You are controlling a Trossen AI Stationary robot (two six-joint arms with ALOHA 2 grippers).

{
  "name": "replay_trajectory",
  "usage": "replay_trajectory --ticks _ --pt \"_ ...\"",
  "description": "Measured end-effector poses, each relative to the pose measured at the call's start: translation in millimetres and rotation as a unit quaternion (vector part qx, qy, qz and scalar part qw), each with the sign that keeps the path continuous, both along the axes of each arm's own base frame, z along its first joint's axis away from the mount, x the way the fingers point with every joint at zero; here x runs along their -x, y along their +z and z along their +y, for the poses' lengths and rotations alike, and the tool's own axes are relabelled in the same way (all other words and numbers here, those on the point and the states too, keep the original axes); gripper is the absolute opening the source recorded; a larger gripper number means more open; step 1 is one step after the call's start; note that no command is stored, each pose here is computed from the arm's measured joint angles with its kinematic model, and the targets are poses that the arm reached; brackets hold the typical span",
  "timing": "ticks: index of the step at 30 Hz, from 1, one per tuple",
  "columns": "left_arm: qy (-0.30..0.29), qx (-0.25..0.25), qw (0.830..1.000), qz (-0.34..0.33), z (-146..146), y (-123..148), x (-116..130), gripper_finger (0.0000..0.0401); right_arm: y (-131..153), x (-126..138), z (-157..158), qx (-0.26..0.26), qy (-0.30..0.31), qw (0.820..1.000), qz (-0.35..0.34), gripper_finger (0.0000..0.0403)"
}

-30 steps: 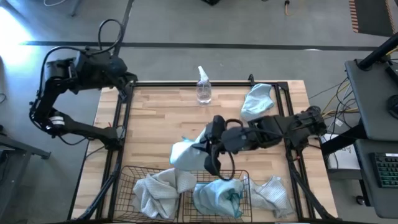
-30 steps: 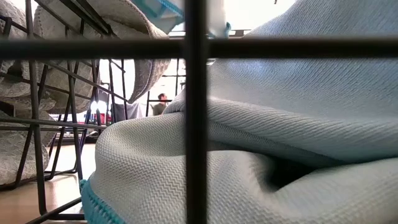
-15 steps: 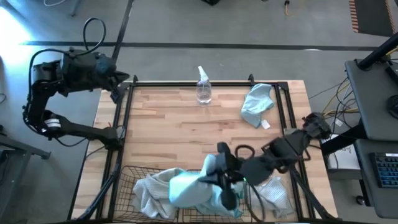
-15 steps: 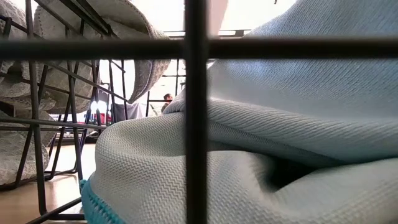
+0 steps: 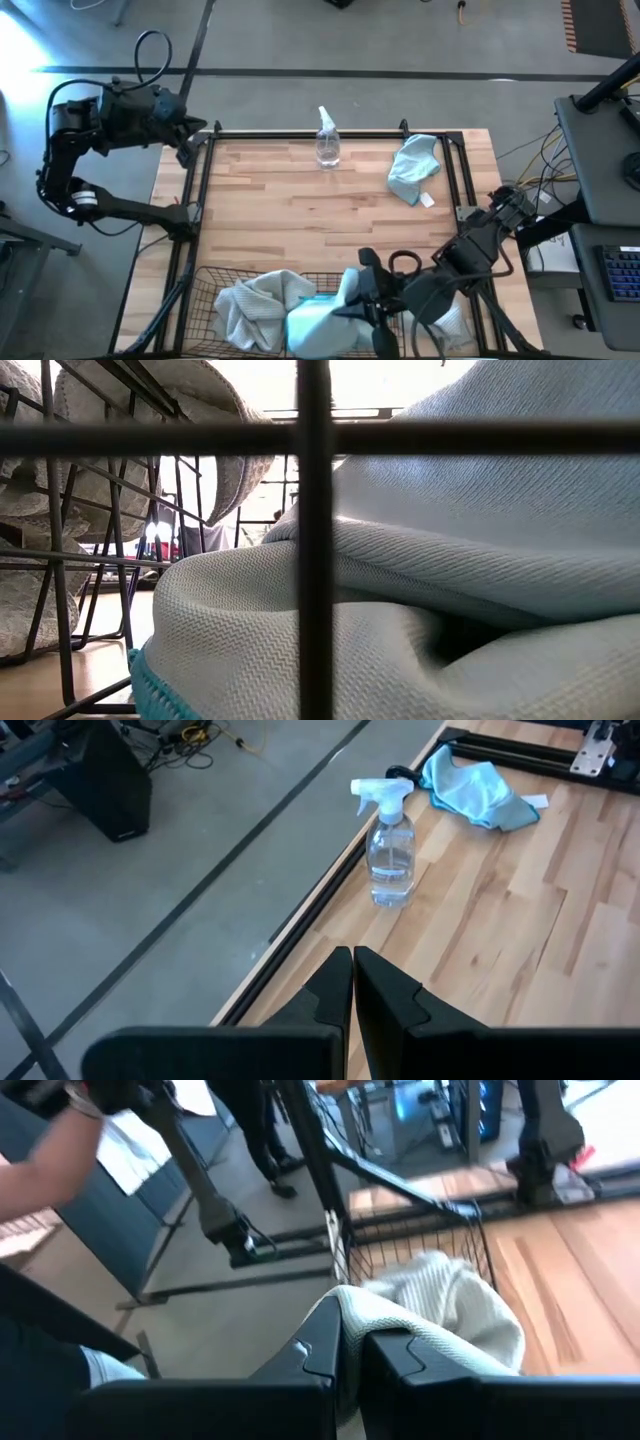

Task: Sort microfiber towel by color & place in baskets
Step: Put the bottom blue microfiber towel into the right black wire basket

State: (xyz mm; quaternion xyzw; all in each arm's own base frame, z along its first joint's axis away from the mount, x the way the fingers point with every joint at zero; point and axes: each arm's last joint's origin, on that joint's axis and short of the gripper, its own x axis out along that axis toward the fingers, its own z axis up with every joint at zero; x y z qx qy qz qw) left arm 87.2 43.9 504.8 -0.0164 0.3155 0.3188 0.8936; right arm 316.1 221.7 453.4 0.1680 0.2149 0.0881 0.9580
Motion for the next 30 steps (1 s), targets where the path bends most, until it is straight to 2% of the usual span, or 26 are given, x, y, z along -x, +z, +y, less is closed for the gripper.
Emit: replay_trajectory --ticks 8,17,30 --pt "-0.008 -0.008 1.0 0.006 -1.4 0.2 3.5 0.0 -16.0 7.0 -5.1 -0.027 -0.044 0.994 0.097 0.0013" --pt "-0.008 -0.009 1.0 0.004 -2.4 0.5 6.1 0.0 -31.4 15.9 -11.6 -0.054 -0.106 0.975 0.19 0.0013" --pt "0.001 0.004 1.0 0.008 -3.3 -1.4 8.3 0.0 -33.4 17.1 -10.4 -0.075 -0.094 0.969 0.214 0.0013"
